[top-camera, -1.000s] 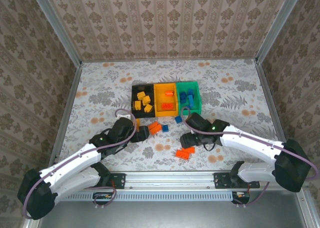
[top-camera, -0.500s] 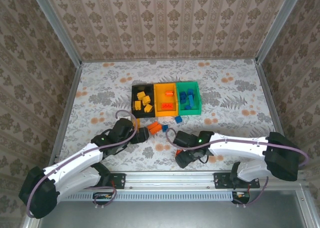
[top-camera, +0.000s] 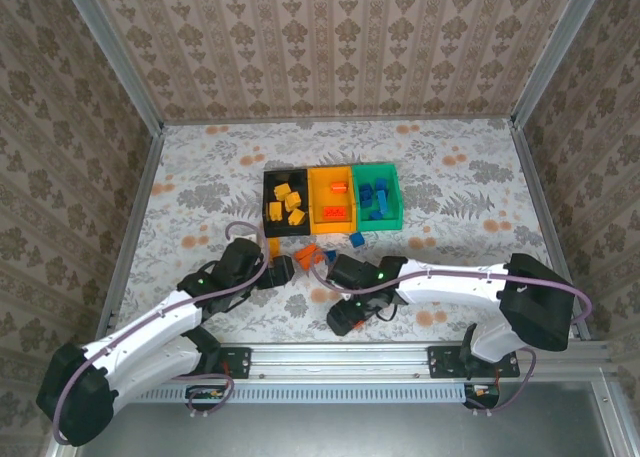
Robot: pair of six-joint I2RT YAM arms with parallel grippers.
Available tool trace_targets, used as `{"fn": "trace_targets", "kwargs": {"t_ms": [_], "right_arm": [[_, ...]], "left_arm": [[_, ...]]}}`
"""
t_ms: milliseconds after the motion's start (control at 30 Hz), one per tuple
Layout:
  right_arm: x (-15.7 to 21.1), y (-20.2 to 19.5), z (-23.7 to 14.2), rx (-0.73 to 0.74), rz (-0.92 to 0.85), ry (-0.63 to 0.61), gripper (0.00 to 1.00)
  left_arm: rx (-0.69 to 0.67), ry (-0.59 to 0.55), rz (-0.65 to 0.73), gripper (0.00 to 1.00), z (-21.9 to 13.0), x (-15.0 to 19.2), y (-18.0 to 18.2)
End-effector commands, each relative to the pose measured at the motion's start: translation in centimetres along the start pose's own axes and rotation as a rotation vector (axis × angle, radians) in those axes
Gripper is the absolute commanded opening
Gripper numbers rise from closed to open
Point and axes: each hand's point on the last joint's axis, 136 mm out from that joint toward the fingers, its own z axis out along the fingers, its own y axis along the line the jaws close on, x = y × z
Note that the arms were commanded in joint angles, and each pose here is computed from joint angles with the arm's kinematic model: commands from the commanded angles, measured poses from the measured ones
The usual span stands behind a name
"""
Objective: Sort the legos into containers by color
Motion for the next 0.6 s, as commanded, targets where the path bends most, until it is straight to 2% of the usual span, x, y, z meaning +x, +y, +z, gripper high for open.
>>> {"fn": "trace_targets", "kwargs": {"t_ms": [0, 400, 567], "right_arm": [[-0.7, -1.0, -0.7, 0.087, -0.044, 0.001, 0.77], [0.3, -3.0, 3.1, 0.257, -0.109, 0.073, 0.73], [0.3, -4.4, 3.6, 0.347, -0.119, 0.070, 0.61]], "left_arm": [[-0.008, 0.011, -0.022, 1.00, -0.1, 0.5, 0.6], [-0.019, 0.010, -0.035, 1.00, 0.0, 0.5, 1.2], [-0.019, 0.011, -0.039, 1.00, 0.0, 0.6, 1.3]]}}
